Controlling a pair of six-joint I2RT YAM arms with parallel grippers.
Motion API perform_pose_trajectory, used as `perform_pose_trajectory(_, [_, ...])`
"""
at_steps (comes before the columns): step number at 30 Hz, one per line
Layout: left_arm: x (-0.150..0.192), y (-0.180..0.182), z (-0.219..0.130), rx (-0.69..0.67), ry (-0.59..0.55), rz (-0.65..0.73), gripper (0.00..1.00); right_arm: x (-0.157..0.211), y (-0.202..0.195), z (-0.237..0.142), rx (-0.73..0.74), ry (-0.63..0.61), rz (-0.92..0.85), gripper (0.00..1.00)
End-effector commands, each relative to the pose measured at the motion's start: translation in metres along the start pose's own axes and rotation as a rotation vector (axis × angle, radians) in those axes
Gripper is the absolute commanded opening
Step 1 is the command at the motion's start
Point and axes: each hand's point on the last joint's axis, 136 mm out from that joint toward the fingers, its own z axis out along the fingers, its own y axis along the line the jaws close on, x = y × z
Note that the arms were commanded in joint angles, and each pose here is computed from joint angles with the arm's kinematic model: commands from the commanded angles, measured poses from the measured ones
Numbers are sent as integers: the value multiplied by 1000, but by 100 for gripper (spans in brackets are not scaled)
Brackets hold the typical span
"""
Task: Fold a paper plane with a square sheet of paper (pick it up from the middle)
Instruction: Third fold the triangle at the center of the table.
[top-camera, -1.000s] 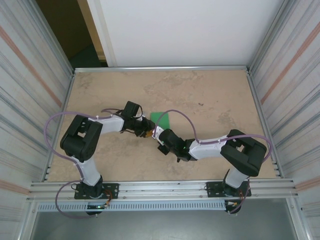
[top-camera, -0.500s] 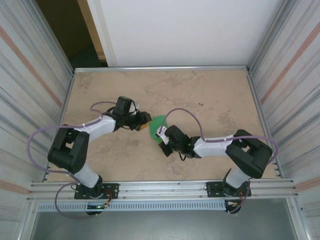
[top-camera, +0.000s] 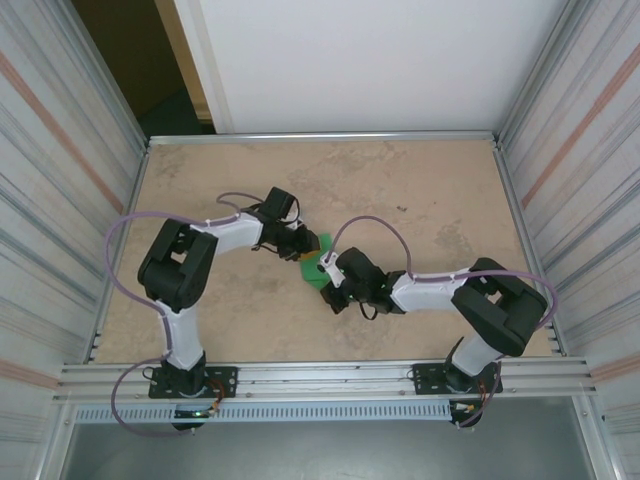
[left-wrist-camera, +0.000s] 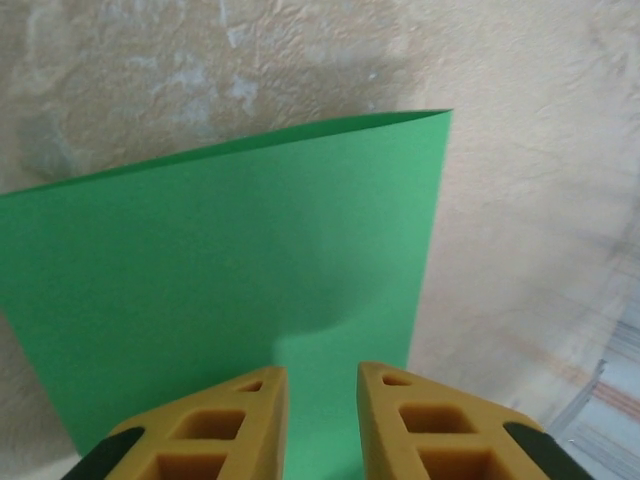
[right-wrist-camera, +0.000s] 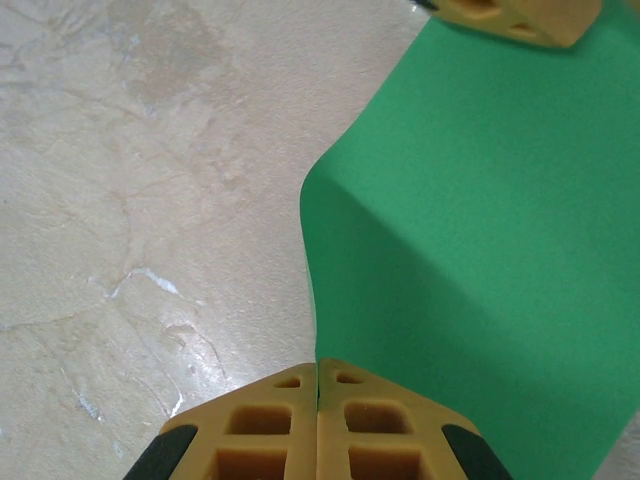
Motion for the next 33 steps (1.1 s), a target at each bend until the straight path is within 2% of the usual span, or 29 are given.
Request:
perform_pose_trajectory(1, [11,16,5,-104,60,38,24,-7,1,-9,-42,-22,81,2])
perform_pose_trajectory(7, [16,25,15,-150,119,60,22,-15,-15,-16,-23,-41,166,2])
perform_pose_trajectory(15, [22,36,20,-205,164,89,22,-17,-36,-16,34,-3,253,2])
perform_pose_trajectory(27, [18,24,19,-176,184,148,20,-16,-40,-3,41,73,259,2])
perform_pose_trajectory(33, [9,1,11,-120,159,190,20,-14,-35,1,12,89,265,2])
